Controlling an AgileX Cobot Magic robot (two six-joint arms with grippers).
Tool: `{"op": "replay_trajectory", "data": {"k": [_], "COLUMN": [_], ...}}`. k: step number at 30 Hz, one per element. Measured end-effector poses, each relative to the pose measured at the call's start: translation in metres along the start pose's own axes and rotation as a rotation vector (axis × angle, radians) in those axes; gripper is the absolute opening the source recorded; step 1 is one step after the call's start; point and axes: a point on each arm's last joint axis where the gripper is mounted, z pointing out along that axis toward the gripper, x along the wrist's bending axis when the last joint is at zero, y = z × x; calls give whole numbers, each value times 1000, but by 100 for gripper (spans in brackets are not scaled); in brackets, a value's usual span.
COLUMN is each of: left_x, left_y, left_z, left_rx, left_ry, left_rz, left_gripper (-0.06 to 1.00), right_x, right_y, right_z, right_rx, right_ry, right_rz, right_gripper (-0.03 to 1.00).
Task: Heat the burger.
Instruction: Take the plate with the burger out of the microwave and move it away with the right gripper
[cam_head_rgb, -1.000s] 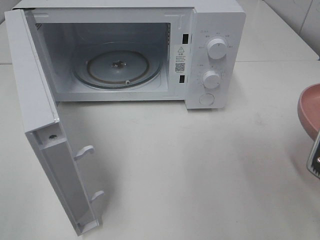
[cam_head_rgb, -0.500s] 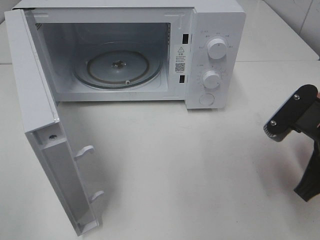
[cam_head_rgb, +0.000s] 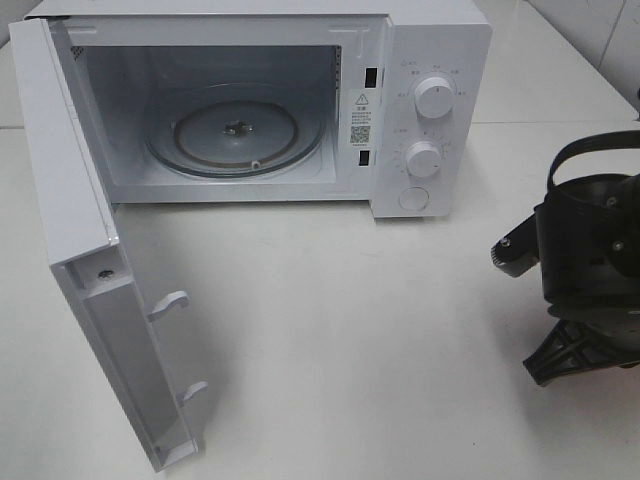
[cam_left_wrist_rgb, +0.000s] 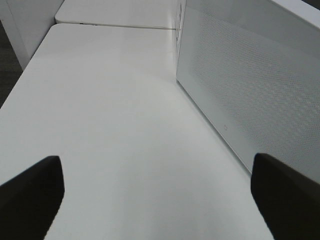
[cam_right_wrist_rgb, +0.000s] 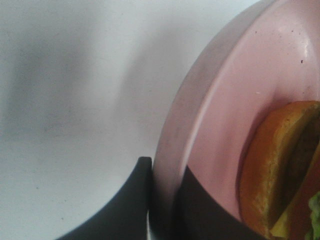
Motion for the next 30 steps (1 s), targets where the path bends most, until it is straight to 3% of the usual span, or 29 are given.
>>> {"op": "replay_trajectory", "data": {"k": [18,30], "left_x": [0,0], "left_y": [0,0], "left_z": [0,0], "left_rx": [0,0], "left_ry": [0,0], "left_rz": [0,0], "left_gripper": [95,95], "right_x": [19,19], "right_y": [1,-8], "right_z": [50,55], "right_rx": [66,78], "right_ry": [83,77], "right_rz": [72,68], "right_gripper": [10,14]}}
